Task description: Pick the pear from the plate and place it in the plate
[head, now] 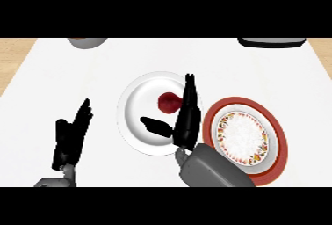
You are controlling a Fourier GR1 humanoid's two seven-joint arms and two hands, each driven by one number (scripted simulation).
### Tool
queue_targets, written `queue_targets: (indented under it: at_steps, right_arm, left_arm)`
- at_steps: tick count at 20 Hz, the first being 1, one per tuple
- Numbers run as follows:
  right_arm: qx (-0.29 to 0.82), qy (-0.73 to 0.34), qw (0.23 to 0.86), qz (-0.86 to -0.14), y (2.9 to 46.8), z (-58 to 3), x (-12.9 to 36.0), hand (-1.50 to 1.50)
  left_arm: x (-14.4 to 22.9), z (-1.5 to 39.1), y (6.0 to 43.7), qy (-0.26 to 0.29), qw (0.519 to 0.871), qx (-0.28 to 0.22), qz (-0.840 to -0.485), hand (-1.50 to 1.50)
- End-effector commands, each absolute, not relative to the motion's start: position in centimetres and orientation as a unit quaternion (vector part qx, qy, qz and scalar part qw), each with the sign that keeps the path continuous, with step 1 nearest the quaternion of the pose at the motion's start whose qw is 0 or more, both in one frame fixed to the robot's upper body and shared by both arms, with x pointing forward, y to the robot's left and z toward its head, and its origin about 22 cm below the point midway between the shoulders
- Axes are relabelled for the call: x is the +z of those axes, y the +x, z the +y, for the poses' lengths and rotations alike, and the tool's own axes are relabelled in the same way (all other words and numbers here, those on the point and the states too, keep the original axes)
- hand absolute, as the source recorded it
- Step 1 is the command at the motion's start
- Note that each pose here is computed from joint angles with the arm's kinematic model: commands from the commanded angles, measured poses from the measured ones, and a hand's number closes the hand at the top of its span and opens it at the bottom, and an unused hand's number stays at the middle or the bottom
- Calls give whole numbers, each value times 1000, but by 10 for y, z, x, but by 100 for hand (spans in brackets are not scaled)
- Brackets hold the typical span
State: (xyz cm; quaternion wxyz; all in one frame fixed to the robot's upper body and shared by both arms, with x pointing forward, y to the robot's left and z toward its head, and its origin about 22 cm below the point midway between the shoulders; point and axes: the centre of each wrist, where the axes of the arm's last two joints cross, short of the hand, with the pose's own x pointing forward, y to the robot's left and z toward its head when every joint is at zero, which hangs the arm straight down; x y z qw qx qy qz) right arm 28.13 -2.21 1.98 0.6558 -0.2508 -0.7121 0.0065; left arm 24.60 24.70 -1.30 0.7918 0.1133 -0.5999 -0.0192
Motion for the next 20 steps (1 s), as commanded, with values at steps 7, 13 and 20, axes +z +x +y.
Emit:
queue_targets:
  at_steps: [7, 13, 20]
  right_arm:
    - [-12, -293, 676, -676, 288, -21, 2, -150]
    - [-11, -316, 675, -667, 281, -34, -21, -150]
    - [-20, -324, 687, -651, 269, -37, -22, -150]
  left_arm:
    - [-18, 241, 255, 119, 792, -22, -599, 0]
    - [-24, 249, 252, 110, 798, -23, -592, 0]
    - [-8, 251, 249, 111, 794, -14, -597, 0]
